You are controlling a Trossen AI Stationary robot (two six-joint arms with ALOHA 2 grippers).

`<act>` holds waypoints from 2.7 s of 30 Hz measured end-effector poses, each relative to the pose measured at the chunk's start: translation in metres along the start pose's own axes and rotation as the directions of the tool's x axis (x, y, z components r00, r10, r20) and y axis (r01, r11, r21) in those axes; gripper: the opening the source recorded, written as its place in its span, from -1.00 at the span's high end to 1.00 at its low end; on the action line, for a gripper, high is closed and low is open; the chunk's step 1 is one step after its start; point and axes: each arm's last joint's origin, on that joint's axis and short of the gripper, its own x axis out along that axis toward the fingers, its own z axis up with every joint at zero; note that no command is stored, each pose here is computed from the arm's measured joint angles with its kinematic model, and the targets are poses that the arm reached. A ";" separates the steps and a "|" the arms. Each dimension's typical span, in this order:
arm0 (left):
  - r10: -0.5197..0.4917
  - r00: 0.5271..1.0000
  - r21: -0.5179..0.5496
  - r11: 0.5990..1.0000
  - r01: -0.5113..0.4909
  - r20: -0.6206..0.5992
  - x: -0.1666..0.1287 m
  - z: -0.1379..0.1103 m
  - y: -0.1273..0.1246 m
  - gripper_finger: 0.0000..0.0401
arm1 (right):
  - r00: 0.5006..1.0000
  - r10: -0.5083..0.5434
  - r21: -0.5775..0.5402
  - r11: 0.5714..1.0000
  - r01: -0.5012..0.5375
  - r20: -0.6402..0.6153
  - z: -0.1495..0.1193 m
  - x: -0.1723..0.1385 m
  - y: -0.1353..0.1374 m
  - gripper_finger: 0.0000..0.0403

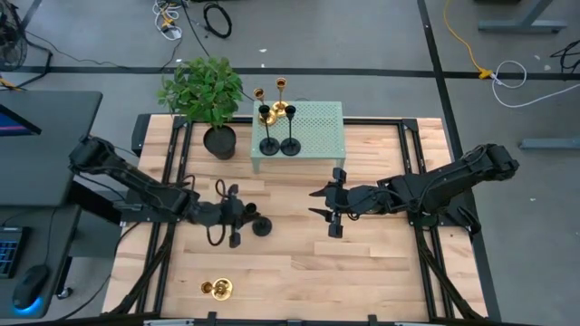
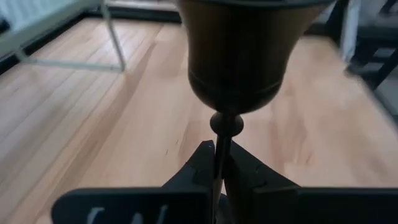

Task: Pick & Place candle stick holders
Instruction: Put the black candle holder on the shelf

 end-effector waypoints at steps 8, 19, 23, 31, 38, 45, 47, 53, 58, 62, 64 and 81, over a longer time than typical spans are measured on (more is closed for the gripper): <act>-0.075 0.991 -0.007 0.997 0.076 0.108 0.001 0.056 -0.008 0.93 | 1.000 0.008 -0.002 1.000 -0.008 0.002 -0.002 0.010 0.004 0.08; -0.014 0.996 0.033 0.999 0.011 0.088 -0.004 0.117 0.001 0.93 | 0.994 0.031 -0.026 0.999 -0.029 0.101 0.000 0.038 0.017 0.08; -0.038 0.994 0.032 0.999 0.035 0.099 -0.003 0.124 0.005 0.93 | 0.984 0.028 -0.022 0.999 -0.025 0.175 0.004 0.049 0.020 0.08; -0.057 0.990 0.049 0.997 0.051 0.127 0.007 0.125 0.004 0.93 | 0.971 0.013 -0.017 1.000 -0.009 0.238 0.004 0.065 0.022 0.08; -0.089 0.986 0.074 0.994 0.079 0.139 0.019 0.125 -0.001 0.93 | 0.969 -0.005 -0.002 1.000 0.006 0.247 0.001 0.077 0.019 0.08; -0.092 0.988 0.104 0.991 0.079 0.126 0.029 0.127 -0.005 0.93 | 0.964 -0.014 0.011 1.000 0.011 0.264 0.001 0.079 0.017 0.08; -0.101 0.987 0.104 0.991 0.088 0.128 0.032 0.129 -0.007 0.93 | 0.964 -0.013 0.012 1.000 0.010 0.267 0.002 0.079 0.017 0.08; -0.105 0.989 0.121 0.988 0.092 0.101 0.037 0.128 -0.009 0.92 | 0.968 -0.011 0.014 1.000 0.008 0.252 0.000 0.080 0.017 0.22; -0.100 0.990 0.121 0.989 0.088 0.101 0.037 0.127 -0.009 0.85 | 0.970 -0.009 0.010 1.000 0.007 0.245 -0.001 0.080 0.017 0.52; -0.096 0.990 0.133 0.988 0.082 0.102 0.037 0.128 -0.008 0.83 | 0.971 -0.003 0.006 1.000 0.001 0.241 -0.001 0.080 0.018 0.87; -0.096 0.990 0.133 0.988 0.082 0.101 0.037 0.127 -0.008 0.82 | 0.971 -0.002 0.002 1.000 0.002 0.240 -0.001 0.080 0.018 0.94; -0.085 0.992 0.183 0.981 0.066 0.095 0.037 0.127 -0.008 0.80 | 0.969 0.005 -0.005 1.000 -0.004 0.246 0.000 0.079 0.018 0.98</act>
